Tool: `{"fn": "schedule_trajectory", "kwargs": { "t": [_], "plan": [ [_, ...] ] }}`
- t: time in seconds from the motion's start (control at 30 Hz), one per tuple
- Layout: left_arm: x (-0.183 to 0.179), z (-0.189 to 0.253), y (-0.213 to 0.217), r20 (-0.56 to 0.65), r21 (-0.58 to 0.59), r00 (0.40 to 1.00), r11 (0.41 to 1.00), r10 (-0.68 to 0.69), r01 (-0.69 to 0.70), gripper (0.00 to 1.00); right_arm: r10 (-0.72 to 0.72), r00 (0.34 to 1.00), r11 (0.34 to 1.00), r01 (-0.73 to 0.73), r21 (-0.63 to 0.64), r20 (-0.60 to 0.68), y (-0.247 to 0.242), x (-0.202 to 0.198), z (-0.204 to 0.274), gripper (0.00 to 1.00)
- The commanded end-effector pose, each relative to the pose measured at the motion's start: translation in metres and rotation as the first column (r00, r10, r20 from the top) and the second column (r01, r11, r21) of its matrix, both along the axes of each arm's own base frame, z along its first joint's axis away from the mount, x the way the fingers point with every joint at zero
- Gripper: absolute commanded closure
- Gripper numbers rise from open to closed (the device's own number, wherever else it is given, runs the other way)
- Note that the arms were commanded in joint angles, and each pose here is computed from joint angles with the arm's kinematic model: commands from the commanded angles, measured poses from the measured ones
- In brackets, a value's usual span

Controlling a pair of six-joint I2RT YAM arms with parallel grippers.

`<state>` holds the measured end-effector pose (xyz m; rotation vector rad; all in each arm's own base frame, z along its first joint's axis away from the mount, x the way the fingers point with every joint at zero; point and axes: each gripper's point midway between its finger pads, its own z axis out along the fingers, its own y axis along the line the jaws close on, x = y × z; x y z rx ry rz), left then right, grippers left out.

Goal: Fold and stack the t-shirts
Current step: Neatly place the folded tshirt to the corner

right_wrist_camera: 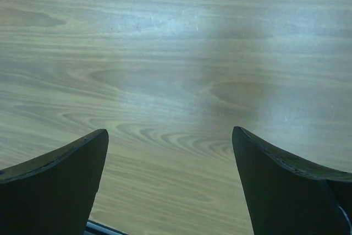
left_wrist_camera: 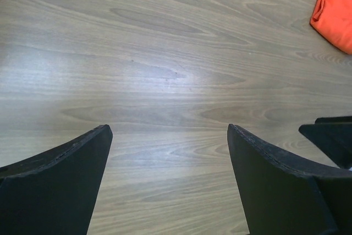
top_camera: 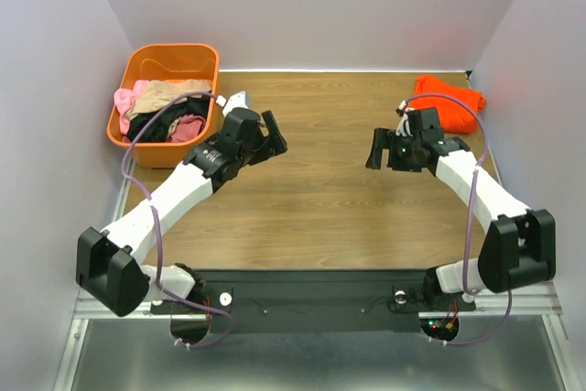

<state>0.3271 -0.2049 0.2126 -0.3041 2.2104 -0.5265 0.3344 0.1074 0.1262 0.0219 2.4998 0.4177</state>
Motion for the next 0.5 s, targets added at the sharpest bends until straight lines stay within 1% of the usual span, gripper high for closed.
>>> {"fn": "schedule_trajectory", "kwargs": {
  "t": [0.0,0.23,0.47],
  "plan": [
    [-0.01,0.005,0.002,0.029,-0.025,0.999,0.999,0.046,-0.045,0.02,0.046,0.996,0.994,-0.054,0.096,0.075,0.019,-0.009,0.026,0.0],
    [-0.019,0.005,-0.001,0.033,-0.033,0.999,0.999,0.039,-0.038,0.02,0.063,0.993,0.991,-0.074,0.108,0.1,0.021,-0.012,0.035,0.0],
    [-0.016,0.013,-0.001,0.065,-0.017,0.997,0.999,0.03,-0.029,0.04,0.075,0.991,0.991,-0.087,0.102,0.111,0.021,-0.01,0.039,0.0]
  ]
}}
